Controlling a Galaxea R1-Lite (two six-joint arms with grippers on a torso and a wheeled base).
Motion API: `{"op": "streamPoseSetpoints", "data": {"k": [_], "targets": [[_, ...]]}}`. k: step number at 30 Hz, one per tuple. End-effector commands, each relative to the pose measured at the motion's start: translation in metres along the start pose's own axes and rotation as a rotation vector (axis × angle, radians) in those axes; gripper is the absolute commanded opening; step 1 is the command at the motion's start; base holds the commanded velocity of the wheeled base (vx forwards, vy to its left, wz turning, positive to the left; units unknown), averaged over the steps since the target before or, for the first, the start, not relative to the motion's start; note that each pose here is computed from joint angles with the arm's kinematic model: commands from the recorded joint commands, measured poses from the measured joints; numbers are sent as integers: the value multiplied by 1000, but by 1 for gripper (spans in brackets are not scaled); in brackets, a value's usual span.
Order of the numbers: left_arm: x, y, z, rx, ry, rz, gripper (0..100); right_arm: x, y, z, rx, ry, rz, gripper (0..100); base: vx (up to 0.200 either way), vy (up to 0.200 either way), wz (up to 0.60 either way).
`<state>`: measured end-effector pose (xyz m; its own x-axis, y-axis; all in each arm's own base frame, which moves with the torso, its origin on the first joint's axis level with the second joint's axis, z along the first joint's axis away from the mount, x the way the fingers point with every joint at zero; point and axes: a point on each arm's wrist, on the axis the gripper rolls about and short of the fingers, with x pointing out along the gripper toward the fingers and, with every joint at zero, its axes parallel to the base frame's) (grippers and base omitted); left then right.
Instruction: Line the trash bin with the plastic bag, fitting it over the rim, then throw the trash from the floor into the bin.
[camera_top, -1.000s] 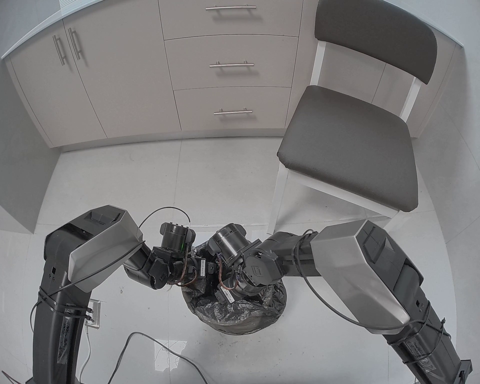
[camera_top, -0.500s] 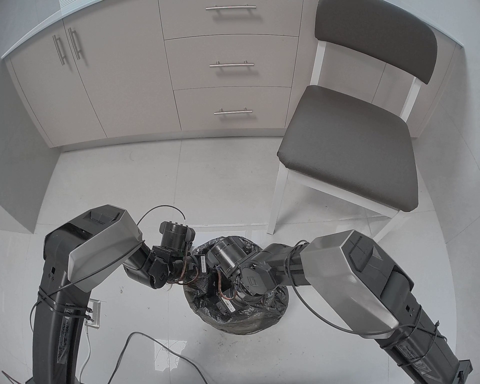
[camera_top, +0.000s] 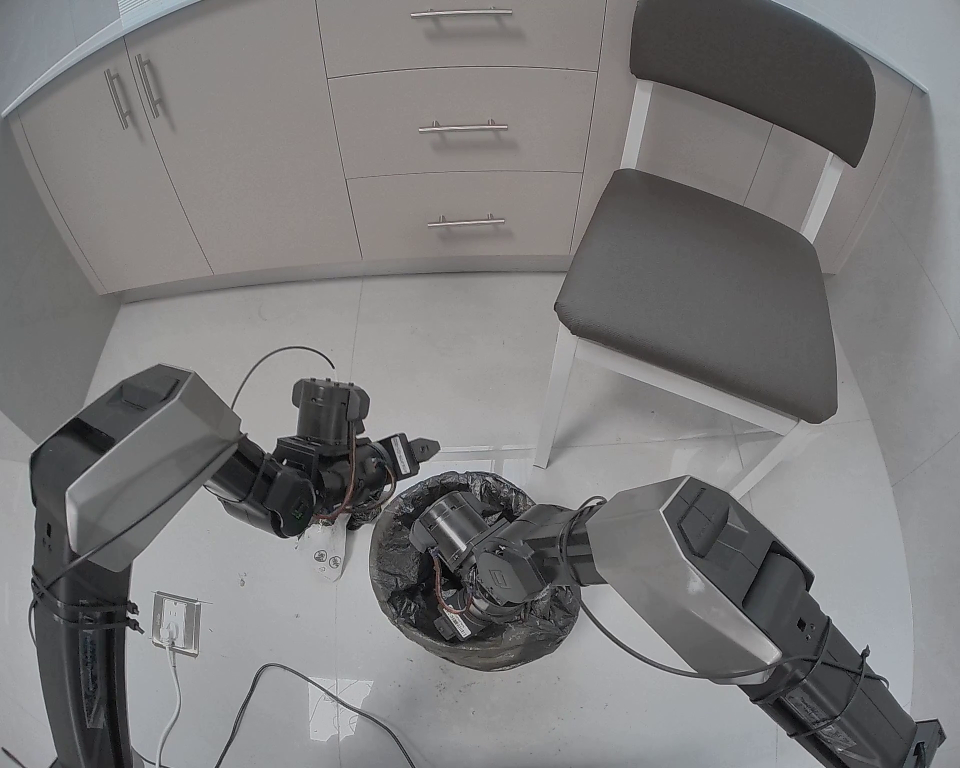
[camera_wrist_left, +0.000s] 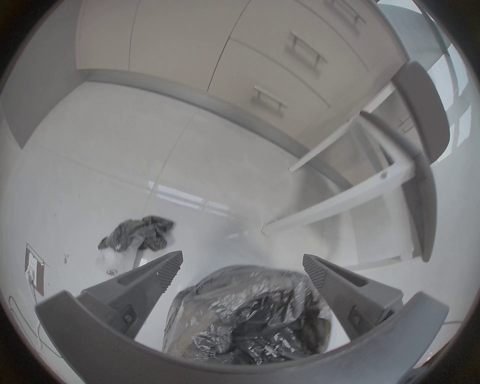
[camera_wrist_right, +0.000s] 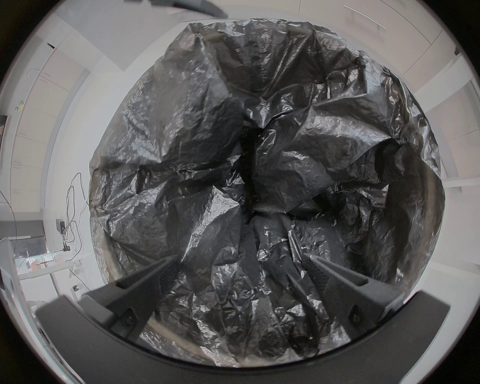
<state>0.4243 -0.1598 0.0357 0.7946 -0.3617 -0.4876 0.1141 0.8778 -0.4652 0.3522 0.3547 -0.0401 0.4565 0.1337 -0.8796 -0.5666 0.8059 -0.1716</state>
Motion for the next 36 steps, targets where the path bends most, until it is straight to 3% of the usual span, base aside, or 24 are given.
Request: {"op": "streamPoseSetpoints", "data": {"k": [1, 5, 11, 18, 25, 32, 36], "targets": [[-31, -14, 37, -8, -102, -34, 100, -12, -1, 7, 4, -27, 2, 100, 0, 0, 0], [-59, -15, 53, -13, -142, -35, 100, -52, -6, 26, 17, -104, 11, 100, 0, 0, 0], [-78, -3, 51, -12, -135, 1, 100, -101, -10, 44, 28, -207, 10, 100, 0, 0, 0], [-85, 41, 36, 3, -67, 121, 100, -178, -30, 57, 41, -309, -50, 100, 0, 0, 0], [-63, 74, 36, -3, -71, 176, 100, -216, -72, 62, 117, -365, -90, 100, 0, 0, 0], [-9, 110, 41, 156, -103, 215, 100, -215, -100, 64, 171, -371, -115, 100, 0, 0, 0], [15, 118, 53, 227, -152, 240, 100, -210, -113, 63, 198, -360, -131, 100, 0, 0, 0]]}}
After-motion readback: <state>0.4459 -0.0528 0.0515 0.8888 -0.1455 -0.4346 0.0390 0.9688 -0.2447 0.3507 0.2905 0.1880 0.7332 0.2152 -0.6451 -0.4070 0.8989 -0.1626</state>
